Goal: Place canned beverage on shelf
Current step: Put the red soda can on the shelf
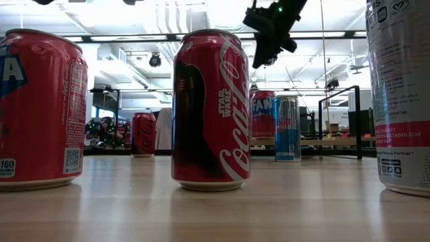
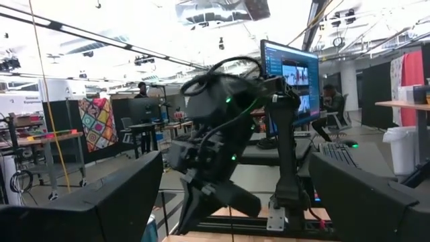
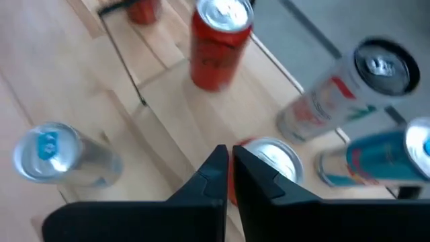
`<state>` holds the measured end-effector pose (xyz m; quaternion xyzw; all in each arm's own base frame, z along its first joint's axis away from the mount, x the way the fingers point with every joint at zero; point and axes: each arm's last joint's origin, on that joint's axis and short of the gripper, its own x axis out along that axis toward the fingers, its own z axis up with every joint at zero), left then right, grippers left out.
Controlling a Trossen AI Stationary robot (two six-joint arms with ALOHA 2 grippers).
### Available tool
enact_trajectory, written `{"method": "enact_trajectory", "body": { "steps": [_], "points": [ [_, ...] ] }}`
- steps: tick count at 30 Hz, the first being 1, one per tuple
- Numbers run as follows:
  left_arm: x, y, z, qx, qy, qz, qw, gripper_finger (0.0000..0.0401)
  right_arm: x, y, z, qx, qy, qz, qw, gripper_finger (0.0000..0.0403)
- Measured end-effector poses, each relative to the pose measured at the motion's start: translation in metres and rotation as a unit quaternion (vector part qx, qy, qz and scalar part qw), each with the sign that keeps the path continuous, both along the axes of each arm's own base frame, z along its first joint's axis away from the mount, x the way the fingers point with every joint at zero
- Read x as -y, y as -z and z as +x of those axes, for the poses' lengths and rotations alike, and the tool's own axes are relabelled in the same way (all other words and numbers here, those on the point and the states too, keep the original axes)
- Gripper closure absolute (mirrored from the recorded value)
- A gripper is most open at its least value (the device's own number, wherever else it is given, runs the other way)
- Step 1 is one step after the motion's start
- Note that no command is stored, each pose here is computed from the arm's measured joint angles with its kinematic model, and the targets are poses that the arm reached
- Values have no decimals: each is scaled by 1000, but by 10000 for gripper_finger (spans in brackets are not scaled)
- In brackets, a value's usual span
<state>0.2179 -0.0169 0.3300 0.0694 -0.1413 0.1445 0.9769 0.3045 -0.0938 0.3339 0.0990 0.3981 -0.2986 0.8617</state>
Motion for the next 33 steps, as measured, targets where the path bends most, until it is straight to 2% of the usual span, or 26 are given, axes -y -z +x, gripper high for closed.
{"method": "enact_trajectory", "body": {
  "steps": [9,20,33],
  "points": [
    [0,-1,0,2,0,0,1000,42,20,16,-3,-44,20,40,998,394],
    [-1,-1,0,2,-13,-2,1000,42,26,32,4,-74,24,47,996,394],
    [-1,-1,0,2,-13,-2,1000,42,28,34,2,-87,31,53,994,394]
  ]
}}
